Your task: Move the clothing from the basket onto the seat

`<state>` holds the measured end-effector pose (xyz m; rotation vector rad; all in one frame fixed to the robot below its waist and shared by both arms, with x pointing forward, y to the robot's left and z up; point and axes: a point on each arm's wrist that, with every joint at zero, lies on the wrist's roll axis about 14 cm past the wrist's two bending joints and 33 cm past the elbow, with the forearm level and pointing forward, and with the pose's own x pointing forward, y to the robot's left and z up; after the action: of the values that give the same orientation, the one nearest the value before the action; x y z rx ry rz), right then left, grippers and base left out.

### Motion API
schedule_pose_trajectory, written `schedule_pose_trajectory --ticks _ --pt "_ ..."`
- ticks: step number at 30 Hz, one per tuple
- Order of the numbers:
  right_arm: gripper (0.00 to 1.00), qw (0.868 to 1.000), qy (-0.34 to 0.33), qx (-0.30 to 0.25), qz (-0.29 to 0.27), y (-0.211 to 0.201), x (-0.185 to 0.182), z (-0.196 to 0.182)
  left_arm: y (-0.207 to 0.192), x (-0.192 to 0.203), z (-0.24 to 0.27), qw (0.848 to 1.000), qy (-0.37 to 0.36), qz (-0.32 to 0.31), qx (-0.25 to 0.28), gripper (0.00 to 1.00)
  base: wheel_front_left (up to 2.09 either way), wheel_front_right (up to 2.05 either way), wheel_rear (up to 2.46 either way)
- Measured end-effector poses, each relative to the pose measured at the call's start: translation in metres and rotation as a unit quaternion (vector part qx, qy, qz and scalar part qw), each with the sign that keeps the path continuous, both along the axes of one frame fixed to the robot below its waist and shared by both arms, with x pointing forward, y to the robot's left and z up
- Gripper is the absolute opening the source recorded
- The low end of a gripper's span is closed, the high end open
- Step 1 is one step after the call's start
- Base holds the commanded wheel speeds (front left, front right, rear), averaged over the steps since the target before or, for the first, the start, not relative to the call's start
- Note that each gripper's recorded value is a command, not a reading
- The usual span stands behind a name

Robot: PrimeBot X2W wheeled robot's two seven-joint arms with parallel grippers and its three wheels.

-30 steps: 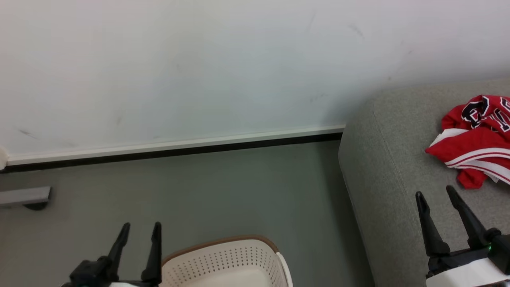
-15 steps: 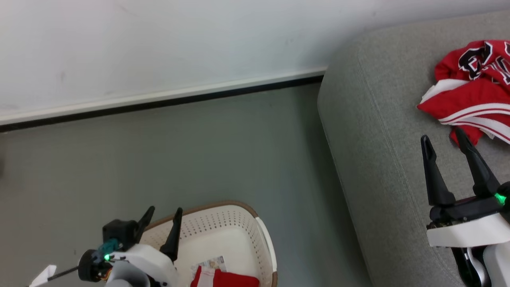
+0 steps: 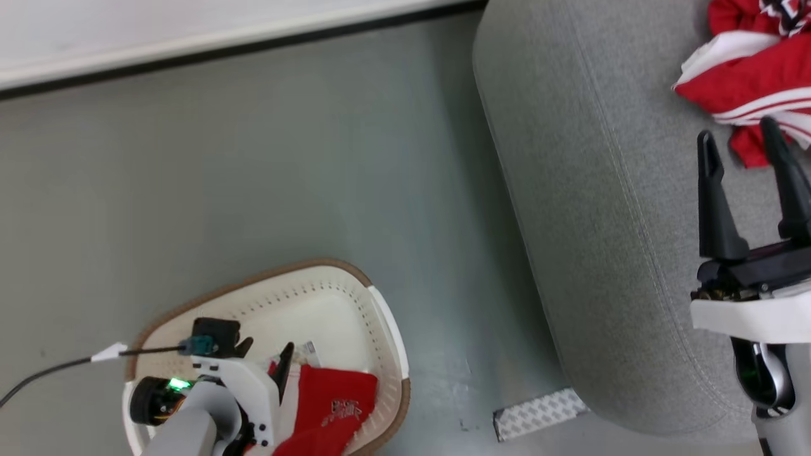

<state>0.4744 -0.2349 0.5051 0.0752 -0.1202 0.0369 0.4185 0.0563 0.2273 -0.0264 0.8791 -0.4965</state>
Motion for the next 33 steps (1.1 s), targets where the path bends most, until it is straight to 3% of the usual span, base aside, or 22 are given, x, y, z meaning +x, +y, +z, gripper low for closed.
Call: schedule_pose_trajectory --ticks 11,24,33 --pt "1.0 0.999 -0.004 -0.029 -0.014 -0.013 0.031 -0.015 0.002 -0.033 -0.088 0.986 0.151 -0.053 0.054 1.0 0.0 0.0 0.0" --pt "1.0 0.998 0.002 -0.053 -0.03 -0.024 0.053 -0.041 0.0 -0.066 -0.164 0.958 0.254 -0.102 0.086 1.0 0.0 0.0 0.0" --pt "1.0 0.997 0.036 -0.058 -0.039 -0.028 0.055 -0.074 0.003 -0.101 -0.194 0.926 0.335 -0.134 0.113 1.0 0.0 0.0 0.0"
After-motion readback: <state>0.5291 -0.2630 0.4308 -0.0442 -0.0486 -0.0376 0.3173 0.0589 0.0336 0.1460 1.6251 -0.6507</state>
